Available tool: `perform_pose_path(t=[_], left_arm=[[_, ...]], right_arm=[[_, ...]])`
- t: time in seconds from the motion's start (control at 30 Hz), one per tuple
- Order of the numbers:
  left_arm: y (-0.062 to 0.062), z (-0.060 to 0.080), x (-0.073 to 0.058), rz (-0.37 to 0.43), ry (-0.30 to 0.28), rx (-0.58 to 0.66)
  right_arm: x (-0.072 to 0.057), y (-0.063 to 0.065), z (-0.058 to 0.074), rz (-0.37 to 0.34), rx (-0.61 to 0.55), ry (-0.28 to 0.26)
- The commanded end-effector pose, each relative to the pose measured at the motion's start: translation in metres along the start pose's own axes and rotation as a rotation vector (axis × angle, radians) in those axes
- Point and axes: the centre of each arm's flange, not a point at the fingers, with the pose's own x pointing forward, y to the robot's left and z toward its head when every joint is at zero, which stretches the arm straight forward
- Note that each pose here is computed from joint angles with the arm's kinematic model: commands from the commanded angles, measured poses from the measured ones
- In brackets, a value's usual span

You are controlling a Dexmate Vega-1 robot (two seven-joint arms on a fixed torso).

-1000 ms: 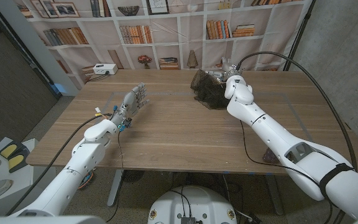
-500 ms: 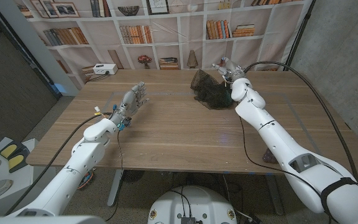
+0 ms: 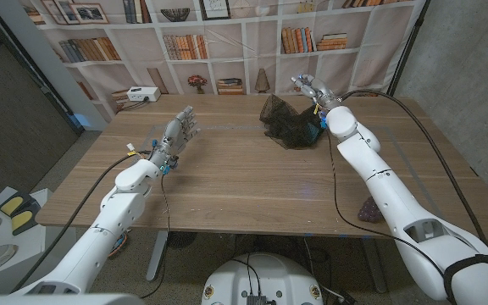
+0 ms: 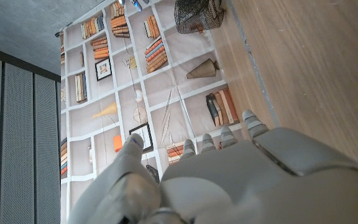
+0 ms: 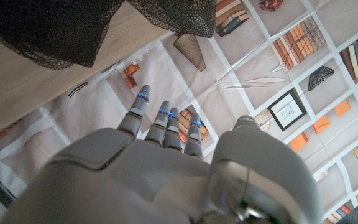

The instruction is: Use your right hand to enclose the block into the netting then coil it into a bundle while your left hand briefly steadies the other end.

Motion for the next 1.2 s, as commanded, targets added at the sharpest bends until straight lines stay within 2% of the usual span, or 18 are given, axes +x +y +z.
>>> perform_pose_path(t=[0.03,0.37,0.6,0.83,0.97,1.07,1.2], left_arm=[[0.004,0.013,-0.006,0.188,-0.082,0.057],[0.007,0.024,-0.004,0.203,-0.101,0.112],[0.012,0.027,0.002,0.176,-0.115,0.095],[0.021,0.025,0.008,0.138,-0.105,0.097],[0.025,0.018,0.011,0.135,-0.098,0.077],[0.028,0.013,0.014,0.125,-0.08,0.059],[0.031,0.009,0.016,0.124,-0.064,0.042]], right_arm=[[-0.019,-0.022,-0.024,0.037,0.319,-0.062],[-0.044,-0.031,-0.051,-0.041,0.504,-0.052],[-0.059,-0.037,-0.061,-0.096,0.569,-0.04],[-0.078,-0.04,-0.059,-0.165,0.566,-0.011],[-0.088,-0.037,-0.056,-0.196,0.566,0.009],[-0.092,-0.034,-0.053,-0.209,0.554,0.018],[-0.088,-0.029,-0.043,-0.206,0.56,-0.017]])
